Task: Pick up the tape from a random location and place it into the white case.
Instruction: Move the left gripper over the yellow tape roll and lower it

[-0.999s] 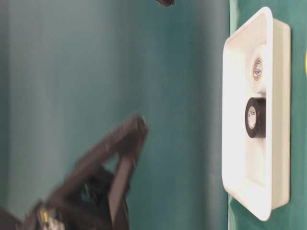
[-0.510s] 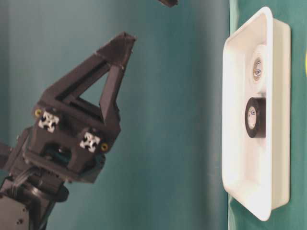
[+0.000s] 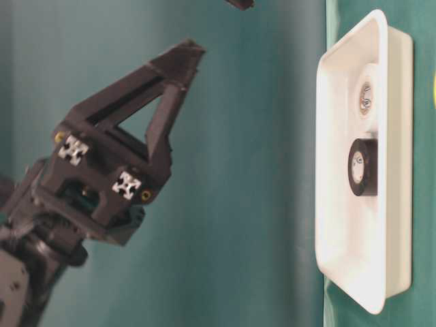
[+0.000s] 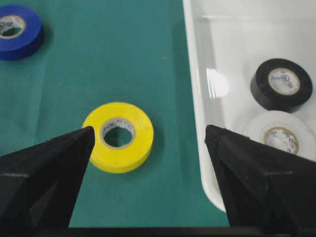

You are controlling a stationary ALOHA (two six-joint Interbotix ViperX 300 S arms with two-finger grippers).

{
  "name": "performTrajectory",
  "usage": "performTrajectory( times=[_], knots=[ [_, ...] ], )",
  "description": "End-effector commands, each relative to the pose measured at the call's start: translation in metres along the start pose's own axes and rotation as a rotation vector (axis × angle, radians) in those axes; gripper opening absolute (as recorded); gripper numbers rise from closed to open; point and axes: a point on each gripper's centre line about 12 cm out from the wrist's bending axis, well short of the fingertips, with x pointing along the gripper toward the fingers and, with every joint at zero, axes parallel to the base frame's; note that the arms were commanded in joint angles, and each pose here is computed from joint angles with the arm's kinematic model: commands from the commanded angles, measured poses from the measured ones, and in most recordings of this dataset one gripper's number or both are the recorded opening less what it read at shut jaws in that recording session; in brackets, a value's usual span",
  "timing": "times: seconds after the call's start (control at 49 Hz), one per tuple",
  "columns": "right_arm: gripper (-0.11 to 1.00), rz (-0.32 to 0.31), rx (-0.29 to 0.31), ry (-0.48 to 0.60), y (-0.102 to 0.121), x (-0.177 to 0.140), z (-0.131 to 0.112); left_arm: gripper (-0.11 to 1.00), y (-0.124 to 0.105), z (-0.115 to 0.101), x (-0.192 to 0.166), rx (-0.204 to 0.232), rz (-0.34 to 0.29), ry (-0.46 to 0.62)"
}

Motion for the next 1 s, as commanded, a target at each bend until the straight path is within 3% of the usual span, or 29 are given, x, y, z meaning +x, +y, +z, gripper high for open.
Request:
performTrajectory(
  times=[0.0,0.286,0.489,0.653,0.979],
  knots=[
    [0.89,0.003,-0.003,-0.024,0.001,0.000,0.009,0.96,0.002,0.020,-0.004,0.002,-0.003,0.027],
    [0.89,0.004,-0.001,-0.024,0.001,-0.001,0.008,0.96,0.000,0.029,0.011,0.005,-0.033,0.307],
    [0.89,0.002,-0.001,-0.026,0.001,-0.001,0.009,0.96,-0.004,0.043,0.017,0.020,-0.051,0.431],
    [0.89,0.003,-0.003,-0.024,0.001,0.000,0.009,0.96,-0.007,0.048,0.019,0.026,-0.058,0.454],
    [0.89,0.004,-0.003,-0.026,0.001,0.000,0.009,0.96,-0.007,0.037,0.019,0.022,-0.056,0.452]
  ],
)
